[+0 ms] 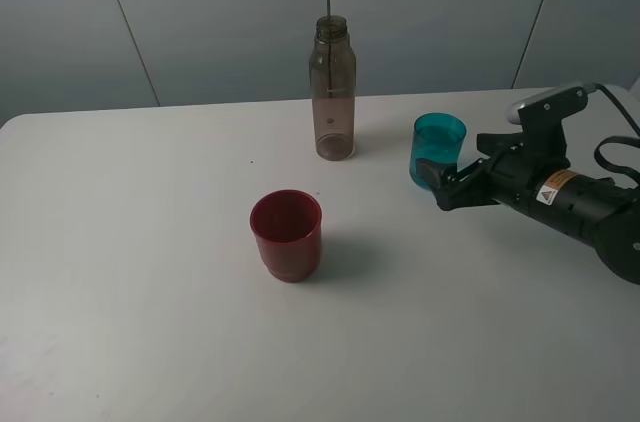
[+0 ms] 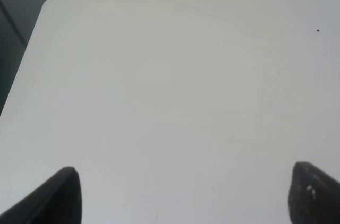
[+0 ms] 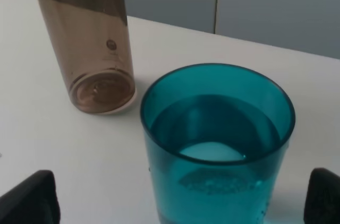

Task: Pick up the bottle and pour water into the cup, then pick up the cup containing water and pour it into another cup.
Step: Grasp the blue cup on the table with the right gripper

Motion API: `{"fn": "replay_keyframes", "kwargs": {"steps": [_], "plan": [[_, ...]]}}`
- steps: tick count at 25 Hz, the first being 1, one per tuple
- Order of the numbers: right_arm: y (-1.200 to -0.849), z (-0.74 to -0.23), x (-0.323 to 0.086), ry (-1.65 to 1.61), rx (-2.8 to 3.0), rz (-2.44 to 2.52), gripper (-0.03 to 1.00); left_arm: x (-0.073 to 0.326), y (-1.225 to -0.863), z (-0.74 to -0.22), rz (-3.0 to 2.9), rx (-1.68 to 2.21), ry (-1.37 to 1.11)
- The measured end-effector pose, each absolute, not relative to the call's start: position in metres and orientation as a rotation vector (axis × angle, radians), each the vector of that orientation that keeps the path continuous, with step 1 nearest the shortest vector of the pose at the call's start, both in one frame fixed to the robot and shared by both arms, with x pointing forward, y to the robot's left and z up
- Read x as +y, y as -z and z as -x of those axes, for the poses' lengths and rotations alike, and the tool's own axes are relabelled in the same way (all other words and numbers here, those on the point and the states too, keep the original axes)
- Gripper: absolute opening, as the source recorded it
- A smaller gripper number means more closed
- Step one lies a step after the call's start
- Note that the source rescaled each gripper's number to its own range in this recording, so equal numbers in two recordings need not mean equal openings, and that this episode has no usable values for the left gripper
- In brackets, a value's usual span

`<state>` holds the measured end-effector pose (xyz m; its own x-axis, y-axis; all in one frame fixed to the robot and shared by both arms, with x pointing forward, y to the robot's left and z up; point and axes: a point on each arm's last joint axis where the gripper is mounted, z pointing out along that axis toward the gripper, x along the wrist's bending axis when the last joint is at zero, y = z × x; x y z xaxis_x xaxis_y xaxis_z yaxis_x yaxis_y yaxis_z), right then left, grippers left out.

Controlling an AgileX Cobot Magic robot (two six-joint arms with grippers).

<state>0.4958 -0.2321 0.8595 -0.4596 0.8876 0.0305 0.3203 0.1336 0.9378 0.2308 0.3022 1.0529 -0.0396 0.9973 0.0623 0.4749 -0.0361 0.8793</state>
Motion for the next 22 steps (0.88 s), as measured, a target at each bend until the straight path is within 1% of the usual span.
{"fn": "replay_keyframes", "kwargs": {"steps": [6,22], "plan": [[-0.834,-0.501,-0.239,-1.336,1.897,-1.247,0.99,0.302,-1.053,-0.231,-1.580,1.584,-1.013],[-0.817,-0.549,-0.237,-1.366,1.821,-1.200,1.00,0.302,-1.053,-0.231,-1.580,1.584,-1.013]]}}
